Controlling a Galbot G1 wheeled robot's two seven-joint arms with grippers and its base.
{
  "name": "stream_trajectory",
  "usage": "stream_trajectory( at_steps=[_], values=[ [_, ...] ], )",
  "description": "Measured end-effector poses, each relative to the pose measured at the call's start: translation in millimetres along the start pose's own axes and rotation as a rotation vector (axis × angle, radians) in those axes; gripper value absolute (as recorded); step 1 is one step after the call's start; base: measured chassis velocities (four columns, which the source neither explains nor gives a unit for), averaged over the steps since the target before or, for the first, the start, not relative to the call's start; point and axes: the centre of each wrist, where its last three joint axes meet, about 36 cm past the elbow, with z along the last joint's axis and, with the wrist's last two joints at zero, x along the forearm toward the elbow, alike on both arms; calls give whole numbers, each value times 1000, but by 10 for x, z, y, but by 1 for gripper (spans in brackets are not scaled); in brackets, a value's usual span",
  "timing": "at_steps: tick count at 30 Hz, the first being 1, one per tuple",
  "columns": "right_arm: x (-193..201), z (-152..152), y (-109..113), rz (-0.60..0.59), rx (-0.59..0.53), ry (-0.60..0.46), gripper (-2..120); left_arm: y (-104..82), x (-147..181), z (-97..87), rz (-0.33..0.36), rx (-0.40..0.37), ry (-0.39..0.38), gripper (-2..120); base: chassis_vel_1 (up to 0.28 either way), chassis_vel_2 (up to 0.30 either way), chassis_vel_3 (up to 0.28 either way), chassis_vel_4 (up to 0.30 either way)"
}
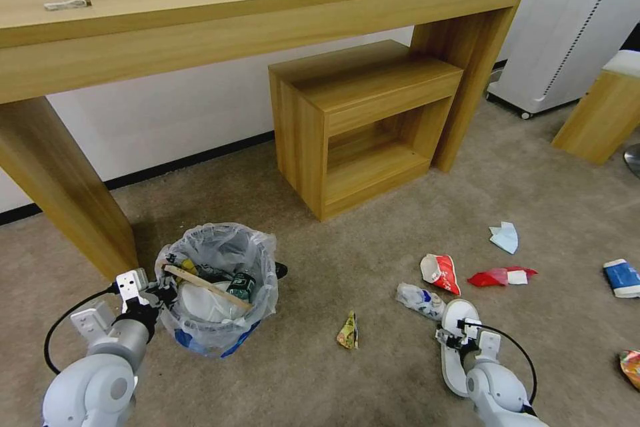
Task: Pick up the trash bin and place the garbage on the floor into it.
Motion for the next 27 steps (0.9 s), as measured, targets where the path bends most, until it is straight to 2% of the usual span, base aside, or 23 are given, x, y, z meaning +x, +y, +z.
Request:
stream_trajectory(
  at_steps=[5, 16, 27],
  values=[
    [6, 14, -18, 3, 3, 2, 86, -4, 2, -2, 0, 1, -2, 2, 0, 0, 0, 0],
    [39, 11, -93, 15, 9, -10, 51, -29, 4, 20, 2, 3, -3, 2, 0, 0, 0, 0],
    [70, -5, -123, 19, 11, -19, 43, -49, 22, 22, 4, 3, -13, 2, 0, 0, 0, 0]
  ],
)
